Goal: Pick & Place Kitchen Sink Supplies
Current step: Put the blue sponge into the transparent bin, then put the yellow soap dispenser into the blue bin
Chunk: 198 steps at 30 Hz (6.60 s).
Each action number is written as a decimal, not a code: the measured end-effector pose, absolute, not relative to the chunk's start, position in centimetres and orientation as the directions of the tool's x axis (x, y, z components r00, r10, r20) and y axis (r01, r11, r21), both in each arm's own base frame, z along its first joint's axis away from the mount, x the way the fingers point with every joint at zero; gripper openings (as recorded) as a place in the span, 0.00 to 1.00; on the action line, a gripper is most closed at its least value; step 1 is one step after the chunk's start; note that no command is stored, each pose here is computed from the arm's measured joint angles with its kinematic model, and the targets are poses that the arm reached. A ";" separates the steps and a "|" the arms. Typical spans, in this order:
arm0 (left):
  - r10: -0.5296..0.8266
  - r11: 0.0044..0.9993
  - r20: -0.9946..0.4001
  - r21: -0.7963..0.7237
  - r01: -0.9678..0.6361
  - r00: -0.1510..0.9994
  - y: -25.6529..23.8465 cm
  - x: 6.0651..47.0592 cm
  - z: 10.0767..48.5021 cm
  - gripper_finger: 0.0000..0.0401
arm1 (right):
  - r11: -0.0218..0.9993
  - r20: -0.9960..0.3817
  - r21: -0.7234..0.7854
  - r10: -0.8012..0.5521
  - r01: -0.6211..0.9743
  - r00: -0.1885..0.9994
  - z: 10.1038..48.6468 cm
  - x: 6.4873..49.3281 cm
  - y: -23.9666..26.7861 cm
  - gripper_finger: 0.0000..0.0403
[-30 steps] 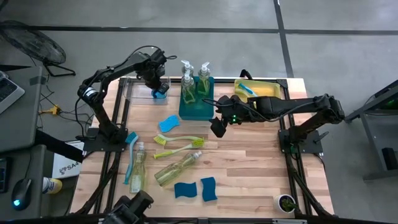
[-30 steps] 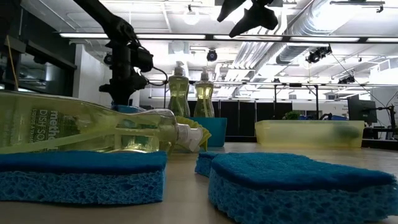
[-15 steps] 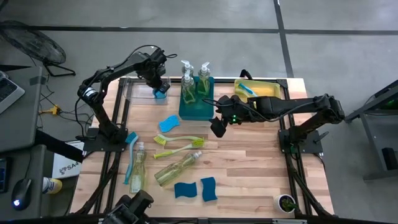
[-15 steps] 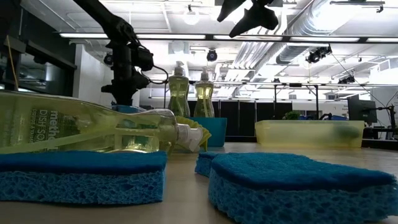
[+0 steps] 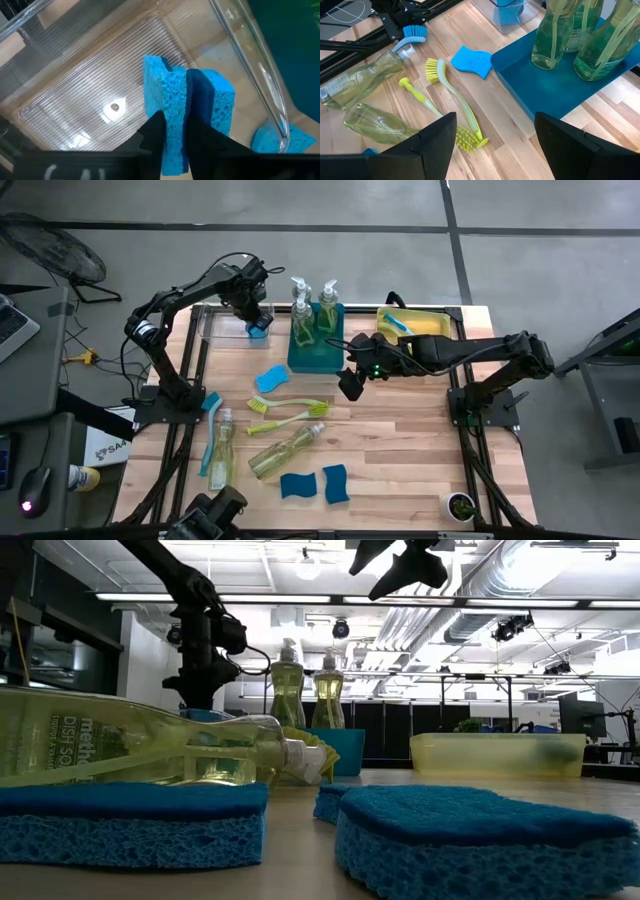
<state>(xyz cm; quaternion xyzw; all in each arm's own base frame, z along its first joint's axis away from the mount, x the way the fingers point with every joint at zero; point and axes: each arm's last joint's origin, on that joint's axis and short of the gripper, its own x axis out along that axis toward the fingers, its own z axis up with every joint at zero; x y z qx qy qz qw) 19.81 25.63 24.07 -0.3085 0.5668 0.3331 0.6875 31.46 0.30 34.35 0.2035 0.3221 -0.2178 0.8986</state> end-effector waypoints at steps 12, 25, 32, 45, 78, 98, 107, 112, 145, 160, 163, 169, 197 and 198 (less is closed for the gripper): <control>0.149 0.591 -0.974 -0.049 -0.805 0.169 25.3 19.6 25.9 0.23 | 0.825 -0.667 0.221 -0.261 0.520 0.698 34.3 31.5 0.3 0.65; 0.108 0.596 -0.974 -0.096 -0.797 0.198 24.9 19.5 27.6 0.23 | 0.823 -0.664 0.210 -0.275 0.527 0.695 34.4 31.4 0.3 0.65; 0.115 0.598 -0.969 -0.109 -0.794 0.220 25.0 19.6 29.5 0.23 | 0.823 -0.664 0.210 -0.275 0.527 0.695 34.4 31.4 0.3 0.65; 0.171 0.643 -0.944 -0.110 -0.758 0.283 21.2 20.1 33.4 0.23 | 0.823 -0.664 0.211 -0.275 0.527 0.695 34.4 31.4 0.3 0.65; 0.068 0.848 -0.806 -0.264 -0.460 0.587 2.7 17.3 32.3 0.23 | 0.863 -0.651 0.208 -0.229 0.460 0.724 33.3 32.1 6.0 0.65; 0.037 0.897 -0.745 -0.269 -0.351 0.666 -0.6 12.4 31.5 0.23 | 0.990 -0.736 0.069 0.135 -0.125 0.663 24.6 38.5 11.2 0.65; 0.039 0.886 -0.742 -0.283 -0.366 0.669 -0.4 9.6 31.0 0.23 | 0.983 -0.708 -0.040 0.098 -0.178 0.699 22.5 40.2 11.3 0.65; 0.039 0.887 -0.742 -0.283 -0.366 0.669 -0.4 9.5 31.0 0.23 | 0.968 -0.700 -0.135 0.058 -0.211 0.712 21.4 40.9 11.4 0.65; 0.099 0.830 -0.738 -0.309 -0.464 0.668 -0.2 9.5 31.0 0.23 | 0.928 -0.702 -0.197 0.091 -0.316 0.706 19.3 42.5 9.6 0.85; 0.109 0.810 -0.746 -0.317 -0.494 0.657 -0.2 9.5 30.9 0.23 | 0.911 -0.774 -0.165 0.118 -0.378 0.622 14.4 43.5 9.1 0.85; 0.109 0.809 -0.747 -0.317 -0.495 0.656 -0.2 9.5 30.9 0.23 | 0.916 -0.771 -0.150 0.127 -0.372 0.624 14.0 43.6 9.2 0.85; 0.109 0.800 -0.747 -0.326 -0.504 0.655 -0.2 9.4 30.9 0.23 | 0.918 -0.771 -0.134 0.139 -0.373 0.621 13.4 43.8 9.0 0.84; 0.104 0.799 -0.759 -0.322 -0.508 0.643 -0.2 9.3 30.8 0.23 | 0.940 -0.774 -0.060 0.168 -0.335 0.610 14.1 43.4 9.9 0.69; 0.104 0.799 -0.759 -0.322 -0.508 0.643 -0.2 9.3 30.8 0.23 | 0.942 -0.775 -0.055 0.169 -0.332 0.608 14.3 43.3 10.1 0.69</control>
